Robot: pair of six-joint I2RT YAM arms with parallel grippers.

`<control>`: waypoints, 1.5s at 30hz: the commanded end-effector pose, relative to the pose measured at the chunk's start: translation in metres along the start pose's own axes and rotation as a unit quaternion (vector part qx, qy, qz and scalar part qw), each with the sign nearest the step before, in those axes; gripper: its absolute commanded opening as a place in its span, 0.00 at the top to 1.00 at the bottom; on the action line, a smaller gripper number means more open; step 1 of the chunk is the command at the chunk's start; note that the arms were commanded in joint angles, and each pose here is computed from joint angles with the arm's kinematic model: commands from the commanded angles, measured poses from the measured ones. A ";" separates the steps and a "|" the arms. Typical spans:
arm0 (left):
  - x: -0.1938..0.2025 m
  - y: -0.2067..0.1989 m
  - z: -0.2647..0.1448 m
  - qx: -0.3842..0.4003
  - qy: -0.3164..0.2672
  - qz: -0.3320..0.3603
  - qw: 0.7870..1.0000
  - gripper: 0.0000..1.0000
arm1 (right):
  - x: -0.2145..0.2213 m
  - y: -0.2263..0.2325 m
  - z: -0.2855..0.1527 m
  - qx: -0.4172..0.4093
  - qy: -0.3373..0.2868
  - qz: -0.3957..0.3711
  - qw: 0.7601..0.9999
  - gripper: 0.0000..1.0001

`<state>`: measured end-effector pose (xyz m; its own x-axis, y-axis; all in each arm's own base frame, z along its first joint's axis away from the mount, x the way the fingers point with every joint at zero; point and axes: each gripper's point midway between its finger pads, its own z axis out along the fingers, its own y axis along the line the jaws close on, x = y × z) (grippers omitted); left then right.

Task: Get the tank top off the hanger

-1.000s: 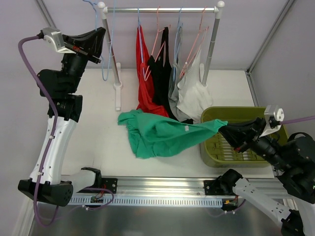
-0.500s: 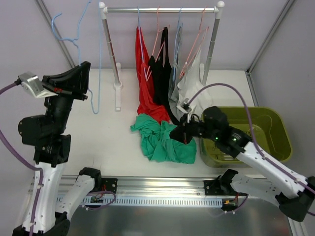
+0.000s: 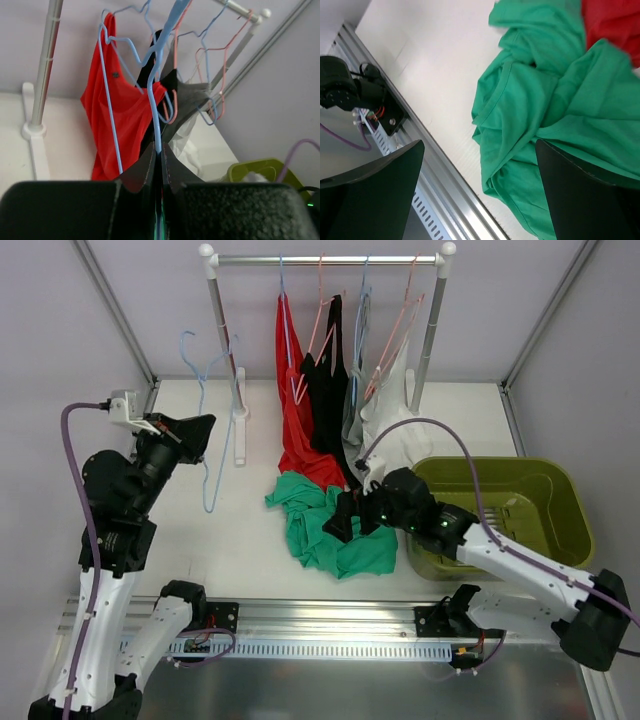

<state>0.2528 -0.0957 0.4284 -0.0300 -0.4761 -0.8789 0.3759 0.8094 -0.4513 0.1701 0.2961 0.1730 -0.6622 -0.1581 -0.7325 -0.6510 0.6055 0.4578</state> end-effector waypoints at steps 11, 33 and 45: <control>-0.002 0.030 0.096 -0.061 0.074 0.014 0.995 1.00 | -0.063 -0.010 -0.102 0.087 -0.171 -0.074 0.979 0.00; -0.035 0.049 0.260 -0.054 0.046 0.081 0.994 1.00 | -0.042 -0.021 -0.099 0.095 -0.151 -0.080 0.981 0.01; 0.023 0.094 0.247 -0.135 0.091 0.019 0.987 1.00 | -0.034 -0.030 -0.074 0.104 -0.114 -0.094 0.984 0.01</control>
<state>0.5340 -0.1304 0.3884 -0.2491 -0.3310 -0.9102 0.1867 0.9057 -0.3805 0.1760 0.2206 0.2245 -0.4479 -0.0984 -0.8887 -0.6389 0.7306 0.2411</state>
